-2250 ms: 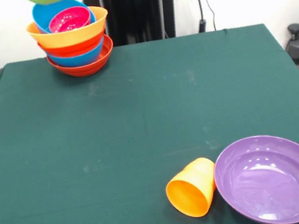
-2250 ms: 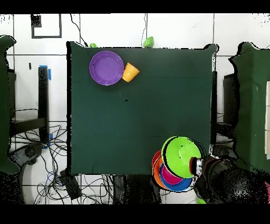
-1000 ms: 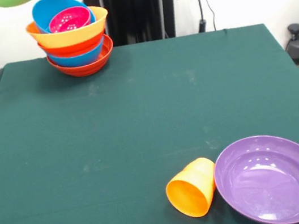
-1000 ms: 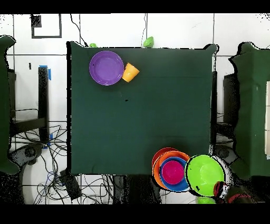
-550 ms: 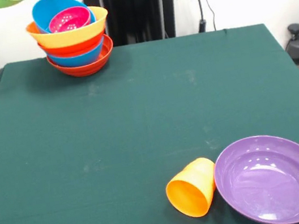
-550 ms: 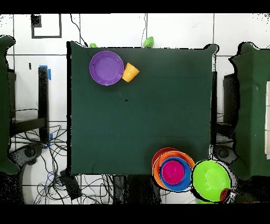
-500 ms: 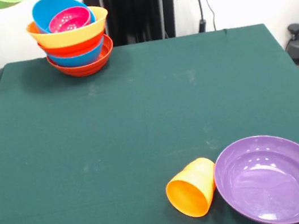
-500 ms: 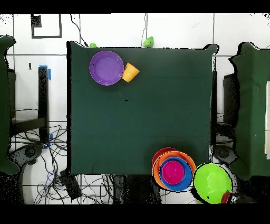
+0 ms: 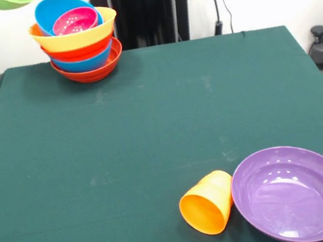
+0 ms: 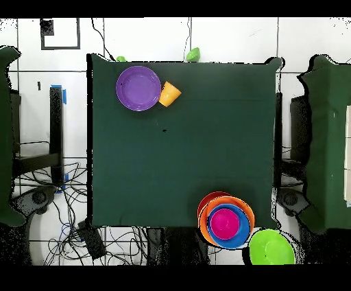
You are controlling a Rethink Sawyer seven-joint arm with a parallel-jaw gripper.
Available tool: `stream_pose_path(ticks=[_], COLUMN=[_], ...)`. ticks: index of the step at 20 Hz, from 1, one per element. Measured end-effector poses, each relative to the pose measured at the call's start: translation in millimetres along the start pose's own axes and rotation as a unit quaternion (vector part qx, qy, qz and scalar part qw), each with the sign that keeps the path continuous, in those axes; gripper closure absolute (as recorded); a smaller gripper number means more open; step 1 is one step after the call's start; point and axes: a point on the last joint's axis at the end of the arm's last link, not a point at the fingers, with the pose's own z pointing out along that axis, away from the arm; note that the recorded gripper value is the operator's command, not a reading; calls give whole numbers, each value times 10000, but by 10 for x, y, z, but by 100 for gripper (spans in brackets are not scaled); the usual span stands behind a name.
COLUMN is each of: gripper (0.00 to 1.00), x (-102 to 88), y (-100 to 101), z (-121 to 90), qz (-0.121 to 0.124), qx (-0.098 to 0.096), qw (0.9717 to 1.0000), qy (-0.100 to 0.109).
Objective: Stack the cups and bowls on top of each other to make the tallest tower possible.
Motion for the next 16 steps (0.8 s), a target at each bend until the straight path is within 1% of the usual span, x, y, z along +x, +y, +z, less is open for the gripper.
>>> stream_pose_path(ticks=[2,3,5,7,8,9,14,16], gripper=[100,100,100,100,100,100,100,100], x=[104,179,255,351,397,452,607,645], y=[16,37,68,130,184,272,480,520], z=[73,124,169,222,248,280,342,358], qz=[-54,-119,-205,-370,-501,-682,-1060,-1181], qx=[-16,-18,-8,19,36,45,25,47], qw=[10000,9999,9998,9993,9987,9976,9942,9927], qy=[-15,-35,-55,-86,-107,-139,-182,-225])
